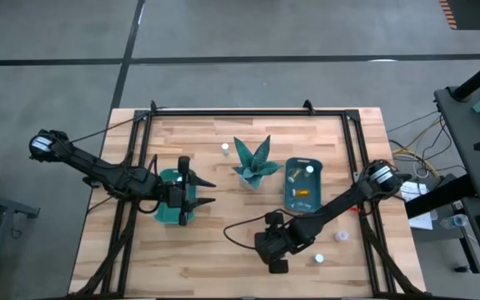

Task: Pick and place medicine bottles into bin by pill shape (circle, oval)
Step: Put the pink tablet bottle into the blue bin

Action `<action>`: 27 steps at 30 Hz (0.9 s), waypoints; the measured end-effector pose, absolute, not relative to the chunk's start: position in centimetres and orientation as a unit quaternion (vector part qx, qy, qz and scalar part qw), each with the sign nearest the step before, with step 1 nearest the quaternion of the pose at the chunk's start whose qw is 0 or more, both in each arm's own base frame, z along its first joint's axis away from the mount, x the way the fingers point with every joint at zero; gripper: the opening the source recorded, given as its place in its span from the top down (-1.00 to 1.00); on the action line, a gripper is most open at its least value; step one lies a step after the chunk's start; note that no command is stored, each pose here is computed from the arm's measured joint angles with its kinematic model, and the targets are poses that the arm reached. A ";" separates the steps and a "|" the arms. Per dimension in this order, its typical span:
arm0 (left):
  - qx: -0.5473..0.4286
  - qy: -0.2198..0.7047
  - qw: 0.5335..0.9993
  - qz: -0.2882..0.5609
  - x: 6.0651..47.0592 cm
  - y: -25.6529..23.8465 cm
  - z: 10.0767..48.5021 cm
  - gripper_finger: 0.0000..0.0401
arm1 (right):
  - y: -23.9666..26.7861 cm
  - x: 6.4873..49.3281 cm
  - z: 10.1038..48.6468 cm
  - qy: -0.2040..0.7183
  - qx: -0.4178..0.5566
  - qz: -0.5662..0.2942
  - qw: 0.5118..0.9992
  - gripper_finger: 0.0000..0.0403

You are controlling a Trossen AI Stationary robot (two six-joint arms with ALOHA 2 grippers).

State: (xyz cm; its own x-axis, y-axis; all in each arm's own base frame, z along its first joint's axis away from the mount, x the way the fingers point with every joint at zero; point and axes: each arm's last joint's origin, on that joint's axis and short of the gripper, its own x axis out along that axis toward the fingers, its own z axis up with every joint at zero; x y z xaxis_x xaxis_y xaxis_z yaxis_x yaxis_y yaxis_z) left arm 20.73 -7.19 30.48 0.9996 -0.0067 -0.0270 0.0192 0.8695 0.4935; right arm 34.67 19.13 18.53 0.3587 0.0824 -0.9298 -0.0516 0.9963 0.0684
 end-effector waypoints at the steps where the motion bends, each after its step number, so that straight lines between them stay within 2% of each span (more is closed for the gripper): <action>1: 0.255 0.012 0.967 -0.007 20.7 -7.2 30.5 0.17 | 19.1 34.7 18.8 0.563 0.013 0.042 0.825 0.43; 11: 0.255 0.012 0.967 -0.007 20.7 -7.2 30.5 0.17 | 17.4 33.3 23.6 0.546 0.009 0.015 0.838 0.43; 20: 0.255 0.012 0.967 -0.007 20.7 -7.2 30.5 0.17 | 13.3 29.0 28.3 0.556 -0.029 -0.095 0.825 0.42; 27: 0.255 0.012 0.967 -0.007 20.7 -7.2 30.4 0.17 | 9.9 26.3 29.1 0.551 -0.015 -0.134 0.824 0.44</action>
State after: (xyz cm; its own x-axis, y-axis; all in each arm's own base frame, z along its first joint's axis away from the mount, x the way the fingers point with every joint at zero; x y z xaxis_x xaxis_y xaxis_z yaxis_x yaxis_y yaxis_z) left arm 20.73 -7.19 30.45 0.9996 -0.0071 -0.0273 0.0196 0.8697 0.4932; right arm 26.26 9.94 29.15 0.3568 -0.2374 -0.9035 0.2045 0.9636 -0.1724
